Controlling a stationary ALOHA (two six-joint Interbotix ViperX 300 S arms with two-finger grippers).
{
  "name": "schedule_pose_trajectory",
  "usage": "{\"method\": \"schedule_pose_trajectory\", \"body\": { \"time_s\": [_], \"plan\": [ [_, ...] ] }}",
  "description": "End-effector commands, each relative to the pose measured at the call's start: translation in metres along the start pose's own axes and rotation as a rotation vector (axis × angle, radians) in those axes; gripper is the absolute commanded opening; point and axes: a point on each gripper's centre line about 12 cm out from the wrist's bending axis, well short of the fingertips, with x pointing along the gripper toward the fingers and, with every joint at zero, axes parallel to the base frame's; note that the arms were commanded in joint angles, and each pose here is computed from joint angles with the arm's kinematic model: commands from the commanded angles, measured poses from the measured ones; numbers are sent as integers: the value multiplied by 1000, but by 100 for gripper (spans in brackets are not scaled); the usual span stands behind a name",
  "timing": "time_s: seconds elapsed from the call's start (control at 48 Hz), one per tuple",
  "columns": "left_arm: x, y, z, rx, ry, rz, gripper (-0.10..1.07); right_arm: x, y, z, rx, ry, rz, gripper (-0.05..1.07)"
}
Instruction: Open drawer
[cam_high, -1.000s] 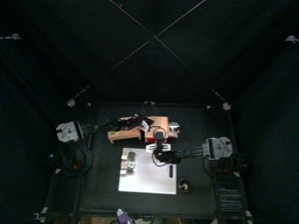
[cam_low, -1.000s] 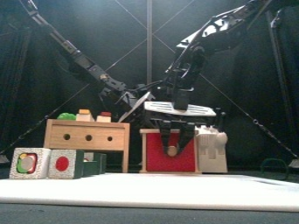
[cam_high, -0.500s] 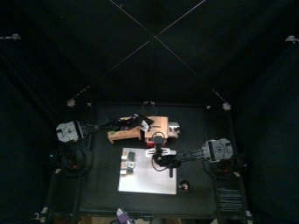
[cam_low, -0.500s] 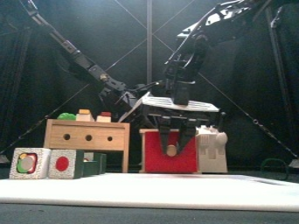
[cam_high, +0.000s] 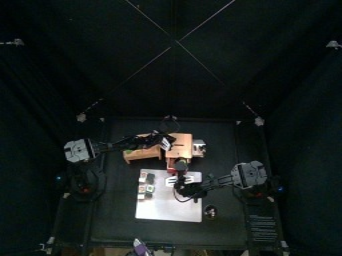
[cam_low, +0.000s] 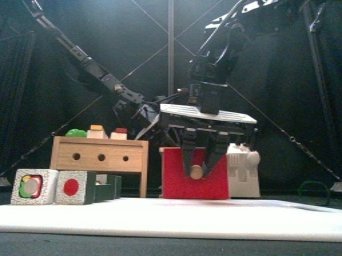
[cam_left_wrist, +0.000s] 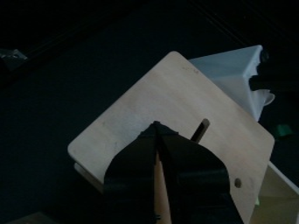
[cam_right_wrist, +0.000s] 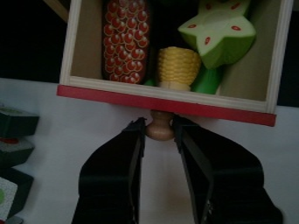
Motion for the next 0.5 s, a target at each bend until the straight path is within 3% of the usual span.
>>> {"method": "schedule_pose_trajectory", "body": {
  "time_s": [0.0,0.479],
  "plan": [
    [-1,7,-3,-6,22,15,41,-21,9,-14,-6,29,52,56],
    [-1,8,-4,-6,24,17,41,-35,10,-23,-15,33,51,56]
  ]
}}
